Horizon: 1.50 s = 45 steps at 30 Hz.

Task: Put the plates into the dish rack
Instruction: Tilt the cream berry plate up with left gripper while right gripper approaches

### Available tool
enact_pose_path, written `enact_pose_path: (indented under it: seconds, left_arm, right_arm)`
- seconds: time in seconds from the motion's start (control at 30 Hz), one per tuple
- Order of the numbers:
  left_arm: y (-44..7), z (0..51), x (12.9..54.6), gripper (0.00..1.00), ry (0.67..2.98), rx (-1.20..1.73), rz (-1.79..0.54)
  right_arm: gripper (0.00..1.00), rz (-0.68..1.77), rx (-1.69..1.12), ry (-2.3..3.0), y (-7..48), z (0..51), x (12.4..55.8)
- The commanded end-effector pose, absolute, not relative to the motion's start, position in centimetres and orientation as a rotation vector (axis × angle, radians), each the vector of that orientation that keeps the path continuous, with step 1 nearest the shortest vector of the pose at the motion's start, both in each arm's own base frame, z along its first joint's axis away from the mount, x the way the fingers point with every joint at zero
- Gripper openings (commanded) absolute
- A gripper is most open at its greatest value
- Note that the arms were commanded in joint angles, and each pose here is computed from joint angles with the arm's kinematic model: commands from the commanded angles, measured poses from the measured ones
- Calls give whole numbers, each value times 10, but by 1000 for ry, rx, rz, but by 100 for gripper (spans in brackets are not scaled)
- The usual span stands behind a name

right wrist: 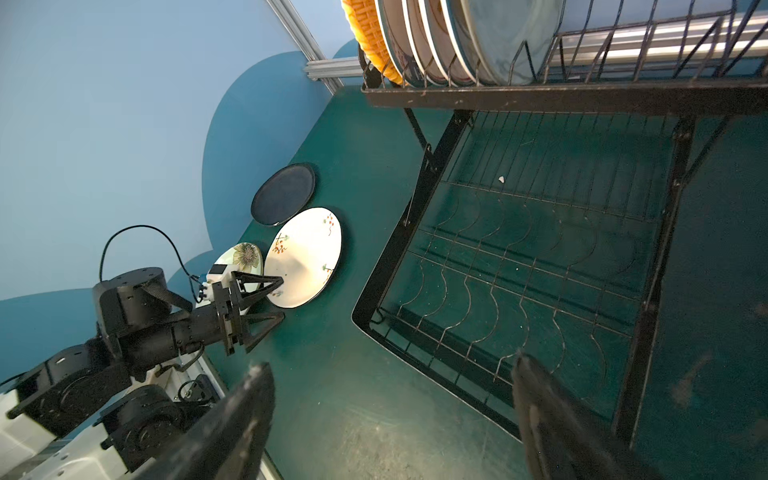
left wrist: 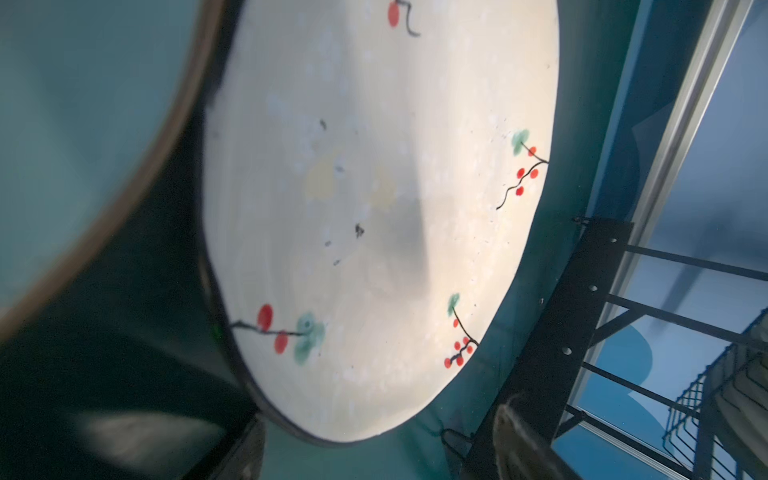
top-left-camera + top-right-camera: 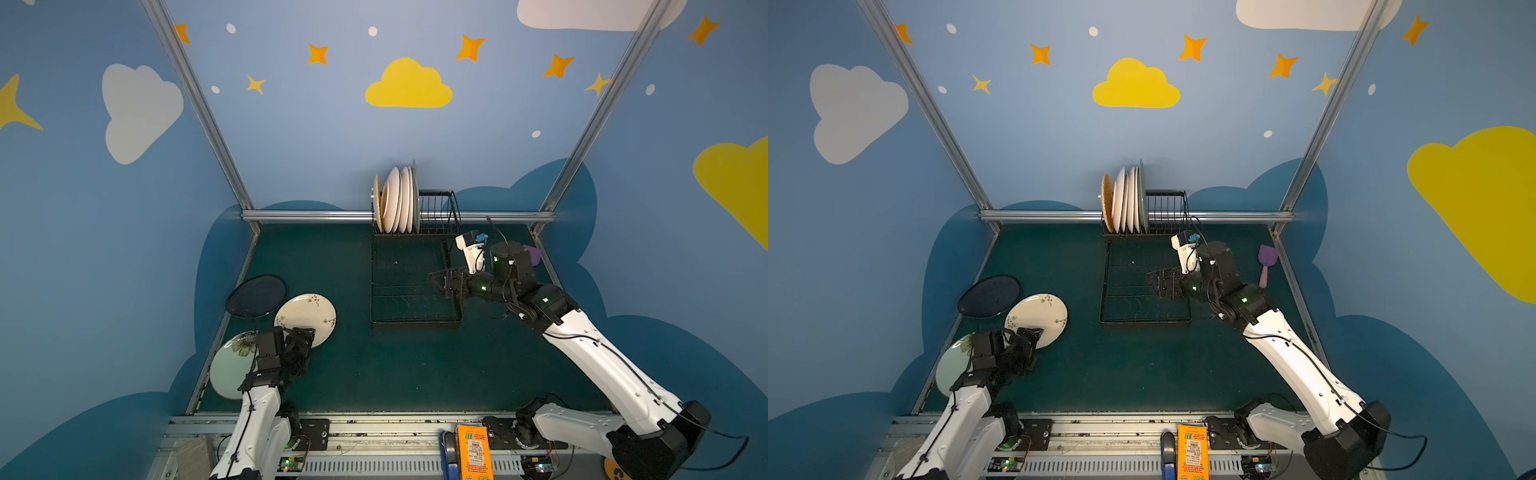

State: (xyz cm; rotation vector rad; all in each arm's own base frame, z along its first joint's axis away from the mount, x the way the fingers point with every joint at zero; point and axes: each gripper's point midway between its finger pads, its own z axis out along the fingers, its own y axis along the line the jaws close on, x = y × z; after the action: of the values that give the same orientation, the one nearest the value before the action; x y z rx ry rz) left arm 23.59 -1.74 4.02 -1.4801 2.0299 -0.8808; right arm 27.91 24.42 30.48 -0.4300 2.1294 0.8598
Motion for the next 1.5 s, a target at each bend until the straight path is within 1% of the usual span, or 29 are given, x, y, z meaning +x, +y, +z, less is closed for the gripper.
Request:
enact_pose_path:
  seconds: [0.0,0.07,0.13,0.5,0.6,0.77,0.9,1.0,1.07,1.17,1.47]
  left_arm:
    - [-14,23,232,81,1994,-1553,-885]
    - [-10,16,232,76,1953,-1579,-894]
    - [-9,11,233,75,1938,-1574,-899]
    - [-16,9,271,74,2000,-1441,-986]
    - [-23,0,284,73,2054,-1422,-1021]
    - [-25,-13,307,70,2042,-1433,-1083]
    - [-21,-20,325,64,2001,-1466,-1102]
    - [-16,-29,329,57,1973,-1533,-1082]
    - [-12,-35,329,53,1950,-1584,-1059]
    - [-6,-45,328,44,1925,-1653,-1025]
    - [2,-55,330,28,1857,-1756,-991]
  right_arm:
    - [88,897,-442,2093,248,314,275]
    - [88,899,-441,2098,248,312,274]
    - [88,902,-441,2103,248,311,274]
    - [87,962,-442,2138,257,299,273]
    - [87,962,-436,2144,257,296,273]
    - [87,958,-432,2150,256,295,273]
    - [87,951,-428,2151,254,295,272]
    - [87,945,-423,2147,253,295,272]
    - [87,943,-422,2146,252,295,272]
    - [87,948,-426,2148,252,295,270]
    - [87,920,-426,2154,241,294,259]
